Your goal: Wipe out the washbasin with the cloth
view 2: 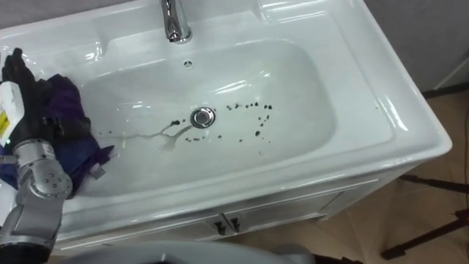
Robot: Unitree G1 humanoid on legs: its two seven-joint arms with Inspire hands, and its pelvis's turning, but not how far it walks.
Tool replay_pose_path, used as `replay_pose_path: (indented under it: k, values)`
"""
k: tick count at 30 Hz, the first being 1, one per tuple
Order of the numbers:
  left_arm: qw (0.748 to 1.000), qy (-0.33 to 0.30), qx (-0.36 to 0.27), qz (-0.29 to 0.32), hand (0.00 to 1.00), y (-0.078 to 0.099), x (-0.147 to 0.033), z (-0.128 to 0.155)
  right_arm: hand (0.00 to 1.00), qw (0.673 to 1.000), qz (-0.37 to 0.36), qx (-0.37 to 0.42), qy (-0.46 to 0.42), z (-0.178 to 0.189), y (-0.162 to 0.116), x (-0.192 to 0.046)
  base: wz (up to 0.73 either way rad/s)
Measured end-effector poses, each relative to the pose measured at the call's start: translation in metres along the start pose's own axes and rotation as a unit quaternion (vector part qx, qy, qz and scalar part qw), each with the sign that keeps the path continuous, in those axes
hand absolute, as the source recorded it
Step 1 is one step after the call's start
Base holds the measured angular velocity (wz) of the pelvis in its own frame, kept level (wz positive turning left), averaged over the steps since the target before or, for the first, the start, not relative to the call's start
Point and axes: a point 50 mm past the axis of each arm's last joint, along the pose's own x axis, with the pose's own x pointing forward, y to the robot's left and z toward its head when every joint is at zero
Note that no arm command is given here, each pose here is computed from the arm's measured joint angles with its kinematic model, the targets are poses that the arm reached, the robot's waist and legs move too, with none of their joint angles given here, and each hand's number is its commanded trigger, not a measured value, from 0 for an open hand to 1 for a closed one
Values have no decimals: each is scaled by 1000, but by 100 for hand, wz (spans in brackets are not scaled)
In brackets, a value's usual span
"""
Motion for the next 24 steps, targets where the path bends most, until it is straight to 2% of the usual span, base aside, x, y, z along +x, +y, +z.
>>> replay_pose_path:
  k: [3, 16, 18, 24]
  values:
    - [999, 30, 17, -25, 0, -9, -7, -17, 0, 1000, 2, 2, 1, 1, 1, 0, 0]
    - [998, 52, 28, -38, 0, -21, -13, -26, 0, 1000, -5, 2, 10, -2, -2, 0, -3]
    - [997, 48, 40, -36, 100, -23, -13, -27, 0, 1000, -4, -2, 8, 1, -1, 0, 0]
    - [997, 47, 53, -36, 100, -27, -18, -33, 0, 1000, -5, -9, 4, 4, -1, 0, 0]
